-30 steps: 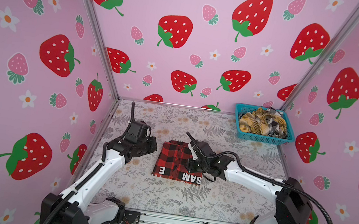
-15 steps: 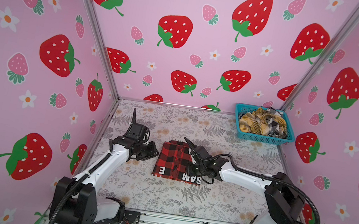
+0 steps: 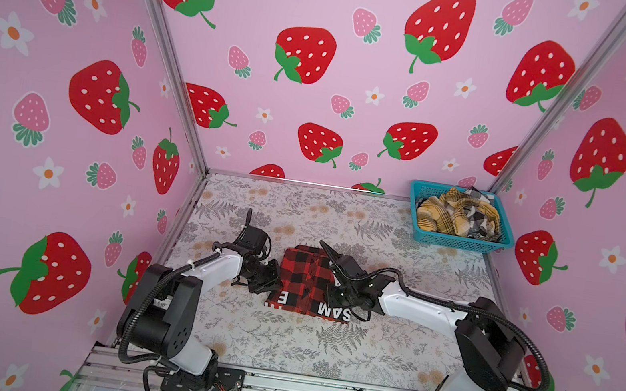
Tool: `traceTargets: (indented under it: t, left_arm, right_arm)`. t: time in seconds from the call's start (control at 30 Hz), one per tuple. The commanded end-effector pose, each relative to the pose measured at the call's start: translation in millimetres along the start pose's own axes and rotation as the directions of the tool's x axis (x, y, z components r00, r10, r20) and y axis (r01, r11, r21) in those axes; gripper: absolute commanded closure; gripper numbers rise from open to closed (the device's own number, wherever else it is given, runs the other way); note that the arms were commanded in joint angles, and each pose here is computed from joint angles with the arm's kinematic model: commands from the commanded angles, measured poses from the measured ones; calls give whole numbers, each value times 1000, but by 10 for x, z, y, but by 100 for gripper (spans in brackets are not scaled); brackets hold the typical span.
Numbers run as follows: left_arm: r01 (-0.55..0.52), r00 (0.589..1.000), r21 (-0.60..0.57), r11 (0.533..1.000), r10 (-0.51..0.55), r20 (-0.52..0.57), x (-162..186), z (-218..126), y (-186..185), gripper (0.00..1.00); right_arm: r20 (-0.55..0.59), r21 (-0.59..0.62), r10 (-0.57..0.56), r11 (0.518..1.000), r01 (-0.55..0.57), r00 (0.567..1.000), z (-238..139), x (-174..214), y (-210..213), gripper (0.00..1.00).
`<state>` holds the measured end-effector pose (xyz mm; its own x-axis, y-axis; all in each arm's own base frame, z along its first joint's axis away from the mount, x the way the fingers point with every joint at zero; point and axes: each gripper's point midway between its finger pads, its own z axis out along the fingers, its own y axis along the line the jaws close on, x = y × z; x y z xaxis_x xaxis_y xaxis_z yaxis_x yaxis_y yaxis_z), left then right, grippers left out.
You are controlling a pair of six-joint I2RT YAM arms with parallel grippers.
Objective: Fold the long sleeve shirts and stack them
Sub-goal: 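Lift the folded shirt off the table with both grippers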
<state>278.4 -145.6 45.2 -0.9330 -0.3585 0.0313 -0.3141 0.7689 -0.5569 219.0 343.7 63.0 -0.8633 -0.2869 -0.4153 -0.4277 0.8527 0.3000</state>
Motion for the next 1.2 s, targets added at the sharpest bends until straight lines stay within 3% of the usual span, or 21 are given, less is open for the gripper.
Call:
traceTargets:
  t: [0.0,0.23,0.3,0.4,0.47,0.57,0.73,0.83,0.93,1.17]
  left_arm:
    - [22,999,8,1000,-22,-23,115,79,37,88]
    - [70,994,20,997,-68,-82,385,191,193,88]
    - [47,997,37,998,-45,-61,372,83,119,81]
    - [-5,999,36,999,4,38,238,-219,32,55]
    - [-13,995,38,999,9,103,124,-406,37,45]
    - [20,994,35,999,-24,110,32,-509,137,40]
    - [113,994,26,993,-113,-5,54,-365,307,34]
    - [156,988,94,983,-153,-33,18,-269,283,17]
    - [190,982,122,974,-187,-35,-53,-174,292,10]
    - [236,972,157,959,-233,-33,-148,45,308,4]
  right_arm:
    - [44,36,29,999,-31,999,-190,-92,-81,59]
    - [100,34,104,994,-107,990,-434,-149,-335,51]
    - [98,30,124,991,-127,987,-461,-146,-421,51]
    - [88,13,143,989,-145,986,-442,-148,-499,52]
    - [74,4,148,989,-148,986,-395,-143,-520,53]
    - [58,4,137,990,-138,989,-308,-161,-530,56]
    - [30,1,145,989,-145,989,-121,-150,-565,59]
    - [13,10,158,987,-158,987,-29,-125,-622,61]
    - [-22,24,180,983,-180,983,82,-84,-708,63]
    - [-91,38,177,984,-174,980,218,13,-780,65]
